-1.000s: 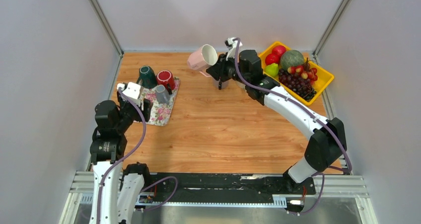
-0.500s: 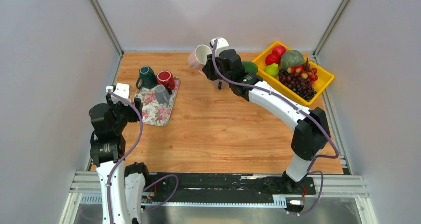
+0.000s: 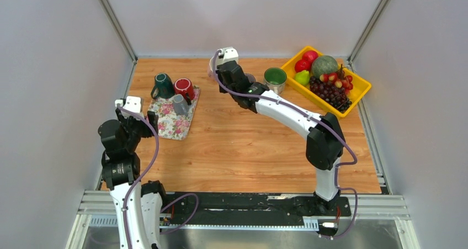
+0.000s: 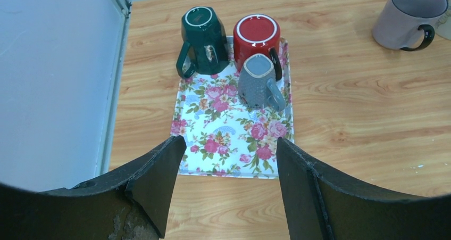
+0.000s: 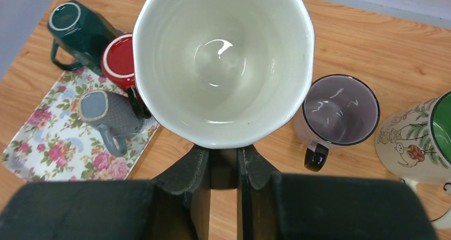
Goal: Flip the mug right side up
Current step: Place the cup at the center of the board.
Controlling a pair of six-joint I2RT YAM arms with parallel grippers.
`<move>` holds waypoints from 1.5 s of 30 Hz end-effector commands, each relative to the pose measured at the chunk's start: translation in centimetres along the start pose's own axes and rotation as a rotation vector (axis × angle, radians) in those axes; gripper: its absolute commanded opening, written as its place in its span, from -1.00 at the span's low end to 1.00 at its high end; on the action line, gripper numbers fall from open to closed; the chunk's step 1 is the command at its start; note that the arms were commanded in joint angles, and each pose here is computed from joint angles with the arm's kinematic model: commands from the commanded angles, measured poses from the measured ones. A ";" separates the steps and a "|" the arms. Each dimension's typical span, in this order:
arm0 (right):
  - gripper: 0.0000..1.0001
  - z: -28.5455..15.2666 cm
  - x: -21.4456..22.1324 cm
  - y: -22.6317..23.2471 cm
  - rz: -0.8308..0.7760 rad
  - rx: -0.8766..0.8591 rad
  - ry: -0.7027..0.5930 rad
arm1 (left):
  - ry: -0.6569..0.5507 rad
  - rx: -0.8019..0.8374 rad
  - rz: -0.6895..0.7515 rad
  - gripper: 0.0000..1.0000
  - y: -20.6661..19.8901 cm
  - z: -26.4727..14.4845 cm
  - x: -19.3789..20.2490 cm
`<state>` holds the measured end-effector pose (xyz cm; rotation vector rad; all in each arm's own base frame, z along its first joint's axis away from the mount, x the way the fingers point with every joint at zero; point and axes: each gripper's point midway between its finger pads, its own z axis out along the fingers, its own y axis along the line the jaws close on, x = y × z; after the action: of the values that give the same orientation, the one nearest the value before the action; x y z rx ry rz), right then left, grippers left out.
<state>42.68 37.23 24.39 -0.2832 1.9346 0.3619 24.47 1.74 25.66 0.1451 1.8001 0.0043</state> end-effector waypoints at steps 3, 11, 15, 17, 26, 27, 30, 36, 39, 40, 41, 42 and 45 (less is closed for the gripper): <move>-1.00 1.2 -3.6 -0.1 0.083 0.146 -0.103 | -0.051 -0.015 -0.006 0.49 0.2 -0.4 -1.0; -1.00 3.7 -2.5 0.3 0.048 0.244 -0.111 | -0.054 -0.037 -0.013 0.50 0.7 -0.3 -0.9; -1.00 5.0 -1.7 0.6 0.062 0.256 -0.096 | -0.056 -0.045 -0.016 0.50 0.9 -0.4 -0.8; -1.00 5.7 -1.0 0.6 0.073 0.271 -0.078 | -0.058 -0.047 -0.018 0.51 0.9 -0.5 -0.8; -1.00 6.8 0.6 0.3 0.131 0.326 -0.067 | -0.054 -0.054 -0.024 0.51 1.1 -0.4 -0.6; -1.00 6.9 0.8 0.3 0.133 0.333 -0.067 | -0.054 -0.054 -0.025 0.51 1.1 -0.4 -0.6; -1.00 7.3 1.2 0.3 0.131 0.345 -0.065 | -0.054 -0.051 -0.027 0.52 1.1 -0.4 -0.6; -1.00 7.8 2.7 0.9 0.129 0.348 -0.046 | -0.053 -0.052 -0.028 0.52 1.1 -0.4 -0.5; -1.00 8.3 3.2 1.1 0.130 0.349 -0.038 | -0.056 -0.053 -0.028 0.52 1.1 -0.5 -0.6; -1.00 8.4 3.3 1.1 0.131 0.347 -0.036 | -0.056 -0.053 -0.028 0.52 1.1 -0.5 -0.6; -1.00 8.5 3.4 1.2 0.131 0.347 -0.034 | -0.056 -0.054 -0.028 0.52 1.1 -0.5 -0.5; -1.00 8.6 3.5 1.3 0.132 0.343 -0.030 | -0.058 -0.055 -0.026 0.52 1.1 -0.5 -0.6; -1.00 8.9 4.3 1.7 0.131 0.332 -0.014 | -0.056 -0.056 -0.028 0.52 1.2 -0.5 -0.5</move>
<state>46.75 40.59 12.53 -0.0535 2.0835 0.0205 24.08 2.72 25.65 0.0911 1.7807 0.0278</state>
